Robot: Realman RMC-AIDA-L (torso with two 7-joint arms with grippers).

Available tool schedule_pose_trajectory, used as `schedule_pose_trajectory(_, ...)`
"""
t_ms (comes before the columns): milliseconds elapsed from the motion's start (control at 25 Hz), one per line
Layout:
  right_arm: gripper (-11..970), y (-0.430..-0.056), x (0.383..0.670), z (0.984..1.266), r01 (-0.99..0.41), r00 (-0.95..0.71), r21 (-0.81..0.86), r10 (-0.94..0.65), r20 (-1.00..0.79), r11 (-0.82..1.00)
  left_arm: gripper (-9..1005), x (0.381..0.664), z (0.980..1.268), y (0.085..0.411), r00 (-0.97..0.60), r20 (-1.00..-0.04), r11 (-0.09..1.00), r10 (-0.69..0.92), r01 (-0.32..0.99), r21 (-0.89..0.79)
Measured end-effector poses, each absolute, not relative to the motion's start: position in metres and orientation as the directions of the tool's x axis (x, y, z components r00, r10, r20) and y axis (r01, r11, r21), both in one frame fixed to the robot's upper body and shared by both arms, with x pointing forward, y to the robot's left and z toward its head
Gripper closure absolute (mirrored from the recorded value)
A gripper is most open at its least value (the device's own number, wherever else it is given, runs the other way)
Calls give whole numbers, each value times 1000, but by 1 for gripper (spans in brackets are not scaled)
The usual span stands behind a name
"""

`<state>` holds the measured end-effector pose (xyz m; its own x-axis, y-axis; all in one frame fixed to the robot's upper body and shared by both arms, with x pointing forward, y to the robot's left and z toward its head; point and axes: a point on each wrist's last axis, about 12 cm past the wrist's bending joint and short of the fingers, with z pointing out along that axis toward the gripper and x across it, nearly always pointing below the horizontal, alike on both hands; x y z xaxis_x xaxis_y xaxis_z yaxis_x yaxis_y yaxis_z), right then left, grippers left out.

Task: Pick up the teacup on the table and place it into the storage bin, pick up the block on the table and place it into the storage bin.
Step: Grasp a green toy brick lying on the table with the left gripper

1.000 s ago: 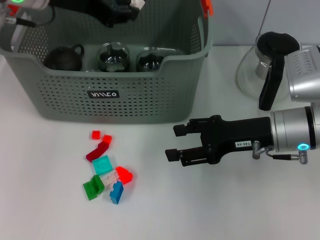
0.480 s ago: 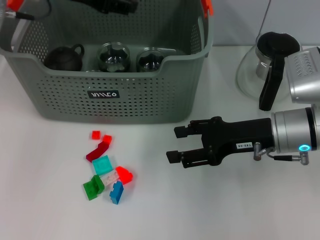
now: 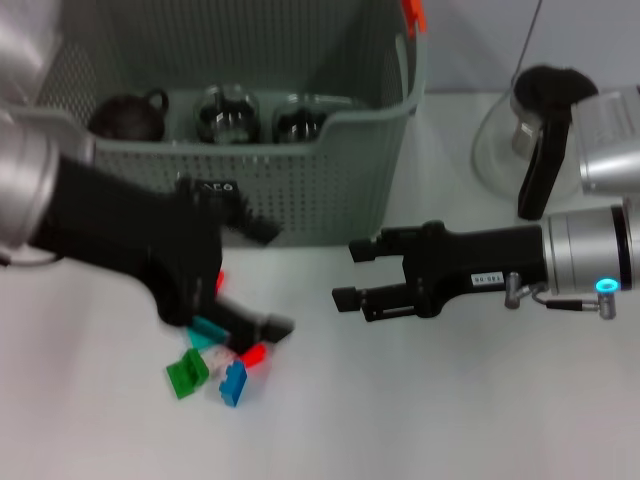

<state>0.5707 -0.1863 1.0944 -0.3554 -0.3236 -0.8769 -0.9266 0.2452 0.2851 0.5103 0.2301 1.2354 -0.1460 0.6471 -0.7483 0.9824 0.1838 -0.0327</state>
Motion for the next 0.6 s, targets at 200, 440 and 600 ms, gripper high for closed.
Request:
schedule_pose_trajectory(200,155,-186,572,1094,-925,-356,283,-322,-877,252,45,504,1200,225,-264,-561,254,785,962,-98)
schedule_pose_trajectory(440,156,-186,572,1095,-923,-361,286,-322,-875,255,51,520,1171,224,-410,-397,364,821,912,-189)
schedule_pose_trajectory(600,156,-187,574,1095,-920,-364,285,-313,-877,269,55,526,1156,226,-468,-313,420,827,883,-211)
